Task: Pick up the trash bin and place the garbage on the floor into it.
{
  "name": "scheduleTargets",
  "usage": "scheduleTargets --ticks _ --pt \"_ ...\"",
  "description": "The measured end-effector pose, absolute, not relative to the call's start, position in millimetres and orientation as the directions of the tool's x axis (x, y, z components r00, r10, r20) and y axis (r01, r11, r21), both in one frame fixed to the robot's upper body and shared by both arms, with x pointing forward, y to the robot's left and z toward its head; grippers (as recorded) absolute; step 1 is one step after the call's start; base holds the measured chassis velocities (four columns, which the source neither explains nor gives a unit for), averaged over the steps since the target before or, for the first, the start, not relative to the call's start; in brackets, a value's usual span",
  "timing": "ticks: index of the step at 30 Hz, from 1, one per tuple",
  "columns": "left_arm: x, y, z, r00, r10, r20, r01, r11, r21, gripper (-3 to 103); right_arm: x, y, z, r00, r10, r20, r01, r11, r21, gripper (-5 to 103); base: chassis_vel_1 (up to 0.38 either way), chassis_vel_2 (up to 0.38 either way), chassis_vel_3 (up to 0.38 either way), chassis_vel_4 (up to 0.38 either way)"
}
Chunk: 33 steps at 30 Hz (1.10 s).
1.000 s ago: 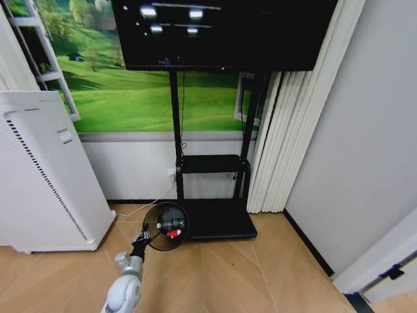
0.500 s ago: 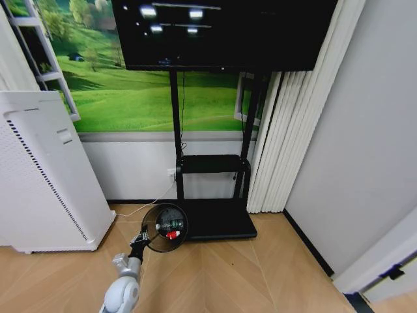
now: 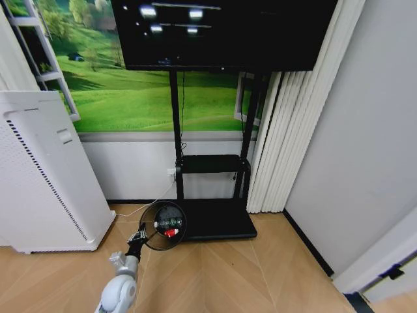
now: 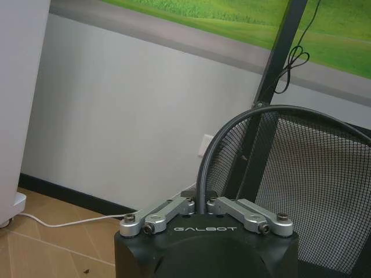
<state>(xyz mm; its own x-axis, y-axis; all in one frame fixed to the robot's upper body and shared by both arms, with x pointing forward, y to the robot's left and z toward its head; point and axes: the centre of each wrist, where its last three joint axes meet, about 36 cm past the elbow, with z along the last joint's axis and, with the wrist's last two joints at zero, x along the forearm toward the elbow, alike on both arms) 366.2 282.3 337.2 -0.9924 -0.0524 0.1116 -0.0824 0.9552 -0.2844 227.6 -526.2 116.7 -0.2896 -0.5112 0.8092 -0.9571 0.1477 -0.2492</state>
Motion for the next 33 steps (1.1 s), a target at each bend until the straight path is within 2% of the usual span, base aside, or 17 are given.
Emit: scheduleTargets --ticks 6,7,9,10,12,13,15,16,18,19,22,23,24,26,28,33 --pt "366.5 280.6 339.4 -0.993 -0.047 0.106 -0.076 0.955 -0.286 3 228.1 -528.2 116.6 -0.293 -0.497 0.816 -0.956 0.138 -0.259 81 0.000 0.000 0.000 0.000" --pt "366.5 280.6 339.4 -0.993 -0.047 0.106 -0.076 0.955 -0.286 3 228.1 -528.2 116.6 -0.293 -0.497 0.816 -0.956 0.138 -0.259 81 0.000 0.000 0.000 0.000" --pt "366.7 279.7 339.4 -0.993 -0.046 0.106 -0.075 0.955 -0.287 3 230.5 -529.5 117.5 -0.297 -0.494 0.817 -0.955 0.137 -0.264 70 0.000 0.000 0.000 0.000" --pt "366.7 279.7 339.4 -0.993 -0.046 0.106 -0.075 0.955 -0.287 3 230.5 -529.5 117.5 -0.297 -0.494 0.817 -0.955 0.137 -0.264 70 0.000 0.000 0.000 0.000" --pt "367.0 279.3 339.6 -0.993 -0.044 0.105 -0.073 0.955 -0.288 3 231.9 -530.4 118.3 -0.299 -0.492 0.818 -0.954 0.137 -0.267 59 0.000 0.000 0.000 0.000" --pt "367.0 279.3 339.6 -0.993 -0.044 0.105 -0.073 0.955 -0.288 3 231.9 -530.4 118.3 -0.299 -0.492 0.818 -0.954 0.137 -0.267 59 0.000 0.000 0.000 0.000" --pt "367.5 279.4 340.0 -0.994 -0.043 0.104 -0.071 0.955 -0.288 3 230.3 -530.8 118.2 -0.299 -0.491 0.818 -0.954 0.138 -0.266 49 0.000 0.000 0.000 0.000" --pt "367.5 279.4 340.0 -0.994 -0.043 0.104 -0.071 0.955 -0.288 3 230.3 -530.8 118.2 -0.299 -0.491 0.818 -0.954 0.138 -0.266 49 0.000 0.000 0.000 0.000" --pt "367.5 279.6 340.0 -0.994 -0.042 0.105 -0.070 0.955 -0.287 3 226.6 -530.6 117.6 -0.296 -0.491 0.819 -0.955 0.140 -0.261 37 0.000 0.000 0.000 0.000" --pt "367.5 279.6 340.0 -0.994 -0.042 0.105 -0.070 0.955 -0.287 3 226.6 -530.6 117.6 -0.296 -0.491 0.819 -0.955 0.140 -0.261 37 0.000 0.000 0.000 0.000" --pt "367.3 280.7 338.7 -0.993 -0.042 0.109 -0.071 0.956 -0.284 3 224.9 -530.7 118.2 -0.299 -0.491 0.818 -0.954 0.142 -0.264 21 0.000 0.000 0.000 0.000" --pt "367.3 280.7 338.7 -0.993 -0.042 0.109 -0.071 0.956 -0.284 3 224.9 -530.7 118.2 -0.299 -0.491 0.818 -0.954 0.142 -0.264 21 0.000 0.000 0.000 0.000" --pt "367.0 281.2 338.3 -0.993 -0.042 0.110 -0.072 0.956 -0.283 3 224.5 -531.0 119.0 -0.300 -0.491 0.818 -0.954 0.142 -0.265 16 0.000 0.000 0.000 0.000" --pt "366.9 281.4 338.2 -0.993 -0.042 0.110 -0.072 0.957 -0.282 3 224.2 -531.9 119.7 -0.301 -0.490 0.818 -0.954 0.142 -0.266 16 0.000 0.000 0.000 0.000" --pt "366.4 281.4 338.8 -0.993 -0.042 0.109 -0.072 0.957 -0.282 3 223.5 -533.9 121.6 -0.304 -0.489 0.818 -0.953 0.142 -0.268 5 0.000 0.000 0.000 0.000" --pt "365.5 280.6 339.2 -0.993 -0.043 0.108 -0.072 0.957 -0.282 3 221.9 -536.7 124.9 -0.309 -0.489 0.816 -0.951 0.146 -0.273 3 0.000 0.000 0.000 0.000"
